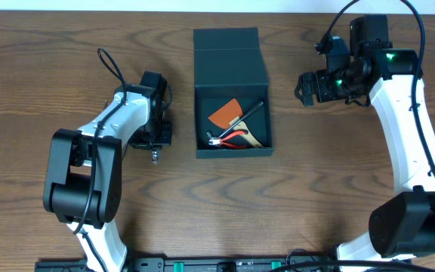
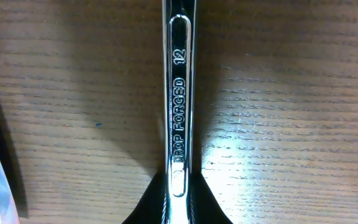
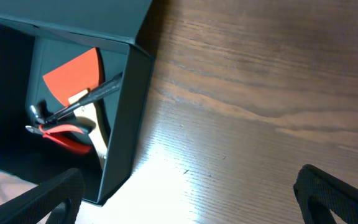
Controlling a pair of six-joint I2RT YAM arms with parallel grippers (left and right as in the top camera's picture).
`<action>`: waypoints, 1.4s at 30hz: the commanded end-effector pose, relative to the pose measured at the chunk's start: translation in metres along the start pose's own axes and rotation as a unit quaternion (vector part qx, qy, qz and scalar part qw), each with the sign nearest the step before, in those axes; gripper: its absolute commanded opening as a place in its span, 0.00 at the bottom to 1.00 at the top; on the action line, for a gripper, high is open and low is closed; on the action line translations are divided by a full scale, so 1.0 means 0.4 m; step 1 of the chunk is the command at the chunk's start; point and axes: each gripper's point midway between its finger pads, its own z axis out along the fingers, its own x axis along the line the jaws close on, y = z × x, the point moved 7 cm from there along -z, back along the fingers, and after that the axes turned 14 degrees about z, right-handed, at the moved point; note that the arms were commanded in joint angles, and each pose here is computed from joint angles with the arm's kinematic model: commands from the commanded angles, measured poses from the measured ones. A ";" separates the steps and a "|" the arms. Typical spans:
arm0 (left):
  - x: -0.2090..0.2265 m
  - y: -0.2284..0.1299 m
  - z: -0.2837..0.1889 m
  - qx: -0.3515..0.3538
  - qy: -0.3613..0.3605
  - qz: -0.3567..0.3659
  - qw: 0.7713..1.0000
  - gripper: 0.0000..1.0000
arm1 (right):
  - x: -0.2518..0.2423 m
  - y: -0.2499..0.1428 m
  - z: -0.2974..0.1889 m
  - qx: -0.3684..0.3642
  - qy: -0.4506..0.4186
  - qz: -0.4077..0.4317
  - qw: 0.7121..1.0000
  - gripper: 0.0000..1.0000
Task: Pack container
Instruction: 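Lower the left gripper and grasp the combination wrench, then carry the wrench into the green box, release, and withdraw left gripper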
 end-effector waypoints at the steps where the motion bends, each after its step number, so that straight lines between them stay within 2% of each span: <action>1: 0.003 -0.020 0.025 0.023 0.003 -0.004 1.000 0.06 | -0.007 0.001 0.007 0.004 -0.001 0.005 1.000 0.99; 7: -0.004 -0.009 -0.069 -0.019 -0.006 -0.016 1.000 0.06 | -0.007 0.001 0.007 0.004 -0.001 0.005 1.000 0.99; 13: -0.019 -0.003 -0.257 -0.125 -0.014 0.008 0.992 0.05 | -0.010 0.002 0.007 0.003 -0.002 0.007 1.000 0.99; 16: -0.042 -0.013 -0.356 -0.189 -0.004 0.067 0.980 0.06 | -0.015 0.003 0.005 0.002 -0.003 0.009 1.000 0.99; 18: -0.066 -0.021 -0.410 -0.224 0.008 0.132 0.966 0.06 | -0.018 0.004 0.005 0.001 -0.003 0.010 1.000 0.99; 21: -0.117 -0.033 -0.456 -0.257 0.035 0.268 0.928 0.06 | -0.018 0.005 0.005 0.000 -0.003 0.010 1.000 0.99; 24: -0.171 -0.032 -0.468 -0.271 0.058 0.386 0.880 0.06 | -0.018 0.005 0.005 0.000 -0.003 0.010 1.000 0.99; 31: -0.295 0.004 -0.453 -0.302 0.065 0.526 0.793 0.06 | -0.018 0.005 0.005 0.000 -0.003 0.010 1.000 0.99; 33: -0.323 0.017 -0.436 -0.301 0.067 0.553 0.774 0.06 | -0.018 0.005 0.005 0.000 -0.003 0.010 1.000 0.99; 36: -0.347 0.038 -0.403 -0.295 0.063 0.563 0.770 0.06 | -0.018 0.005 0.005 0.000 -0.003 0.010 1.000 0.99; 42: -0.362 0.067 -0.310 -0.250 0.046 0.569 0.782 0.06 | -0.018 0.004 0.005 0.000 -0.003 0.011 1.000 0.99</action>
